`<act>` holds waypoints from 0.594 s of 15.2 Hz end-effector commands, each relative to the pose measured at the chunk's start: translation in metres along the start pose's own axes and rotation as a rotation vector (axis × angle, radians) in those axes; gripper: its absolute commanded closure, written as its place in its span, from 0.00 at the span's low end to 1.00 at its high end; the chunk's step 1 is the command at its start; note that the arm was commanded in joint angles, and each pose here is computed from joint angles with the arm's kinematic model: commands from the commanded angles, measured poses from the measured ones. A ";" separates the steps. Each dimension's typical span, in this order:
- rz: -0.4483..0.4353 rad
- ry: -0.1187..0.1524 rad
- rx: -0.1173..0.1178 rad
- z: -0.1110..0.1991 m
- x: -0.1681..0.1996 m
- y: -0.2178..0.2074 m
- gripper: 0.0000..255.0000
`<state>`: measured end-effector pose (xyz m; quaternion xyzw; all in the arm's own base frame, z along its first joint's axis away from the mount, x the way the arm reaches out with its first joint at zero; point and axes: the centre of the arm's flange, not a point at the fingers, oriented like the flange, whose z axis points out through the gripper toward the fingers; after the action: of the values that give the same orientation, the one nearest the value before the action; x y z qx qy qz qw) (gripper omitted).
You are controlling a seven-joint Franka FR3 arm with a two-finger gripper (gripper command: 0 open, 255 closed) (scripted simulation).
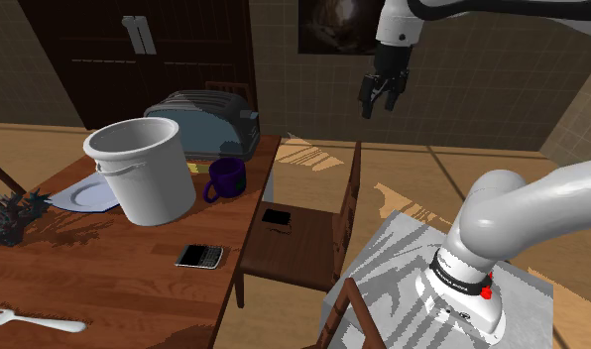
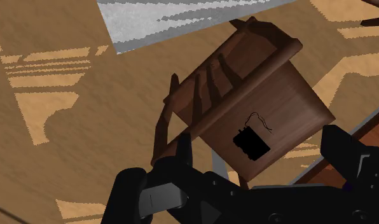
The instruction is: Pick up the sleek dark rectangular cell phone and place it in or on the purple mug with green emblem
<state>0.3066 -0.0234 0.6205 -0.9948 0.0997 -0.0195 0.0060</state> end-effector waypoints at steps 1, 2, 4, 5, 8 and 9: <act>0.000 0.000 0.000 0.000 0.000 0.000 0.00; -0.014 -0.001 0.000 0.006 0.005 -0.011 0.00; -0.041 -0.002 0.001 0.019 0.014 -0.032 0.00; -0.055 -0.003 0.001 0.025 0.018 -0.043 0.00; -0.096 -0.006 0.002 0.044 0.030 -0.075 0.00; -0.110 -0.007 0.002 0.050 0.034 -0.086 0.00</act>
<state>0.3509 0.0477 0.5791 -0.9985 0.0519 -0.0166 0.0058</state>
